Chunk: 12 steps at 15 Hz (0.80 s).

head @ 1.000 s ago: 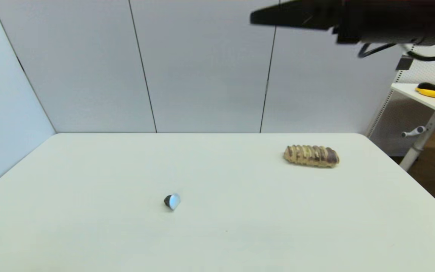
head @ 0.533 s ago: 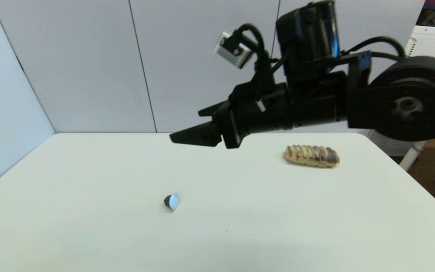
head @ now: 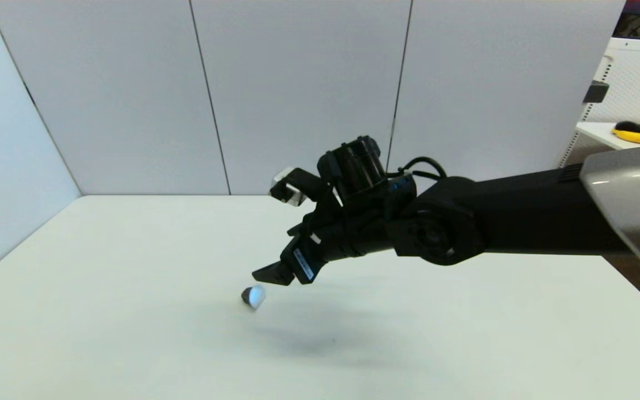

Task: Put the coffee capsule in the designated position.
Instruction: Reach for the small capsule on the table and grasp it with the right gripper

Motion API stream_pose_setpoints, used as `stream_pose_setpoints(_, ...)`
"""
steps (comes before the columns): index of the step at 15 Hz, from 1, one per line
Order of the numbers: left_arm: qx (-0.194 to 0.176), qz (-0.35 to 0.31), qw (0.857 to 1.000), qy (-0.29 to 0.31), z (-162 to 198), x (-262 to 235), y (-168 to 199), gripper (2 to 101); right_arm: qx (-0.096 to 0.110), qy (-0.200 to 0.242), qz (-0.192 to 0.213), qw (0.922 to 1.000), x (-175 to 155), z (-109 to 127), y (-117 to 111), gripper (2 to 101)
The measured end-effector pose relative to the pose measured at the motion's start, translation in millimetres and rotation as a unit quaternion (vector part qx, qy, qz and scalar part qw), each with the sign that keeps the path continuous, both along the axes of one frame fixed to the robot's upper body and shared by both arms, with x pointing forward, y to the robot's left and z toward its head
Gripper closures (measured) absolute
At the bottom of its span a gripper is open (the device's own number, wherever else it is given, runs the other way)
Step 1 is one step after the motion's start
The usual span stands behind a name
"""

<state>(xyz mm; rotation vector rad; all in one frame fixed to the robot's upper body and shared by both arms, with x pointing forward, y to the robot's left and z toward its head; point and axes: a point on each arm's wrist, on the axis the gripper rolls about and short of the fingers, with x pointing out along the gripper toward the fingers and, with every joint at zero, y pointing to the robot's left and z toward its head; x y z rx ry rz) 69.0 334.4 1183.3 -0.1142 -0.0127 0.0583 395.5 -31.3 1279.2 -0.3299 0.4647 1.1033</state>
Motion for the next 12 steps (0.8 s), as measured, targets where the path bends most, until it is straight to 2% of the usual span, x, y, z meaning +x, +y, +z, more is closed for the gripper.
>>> stream_pose_setpoints(2, 0.0, 0.0, 1.0, 0.0, 0, 0, 0, 5.4, 0.0, -0.008, -0.004, 1.0, 1, -19, 4, 5.0)
stream_pose_setpoints(4, 0.0, 0.0, 1.0, 0.0, 0, 0, 0, 5.4, 0.019, -0.027, 0.0, 0.9994, -3, -32, 8, 5.0)
stream_pose_setpoints(6, 0.0, 0.0, 1.0, 0.0, 0, 0, 0, 5.4, 0.045, -0.049, 0.005, 0.9978, -8, -36, 11, 5.0)
stream_pose_setpoints(10, 0.0, 0.0, 1.0, 0.0, 0, 0, 0, 5.4, 0.071, -0.072, 0.019, 0.9947, -23, -48, 15, 5.0)
stream_pose_setpoints(12, 0.0, 0.0, 1.0, 0.0, 0, 0, 0, 5.4, 0.072, -0.071, 0.02, 0.9947, -26, -56, 16, 5.0)
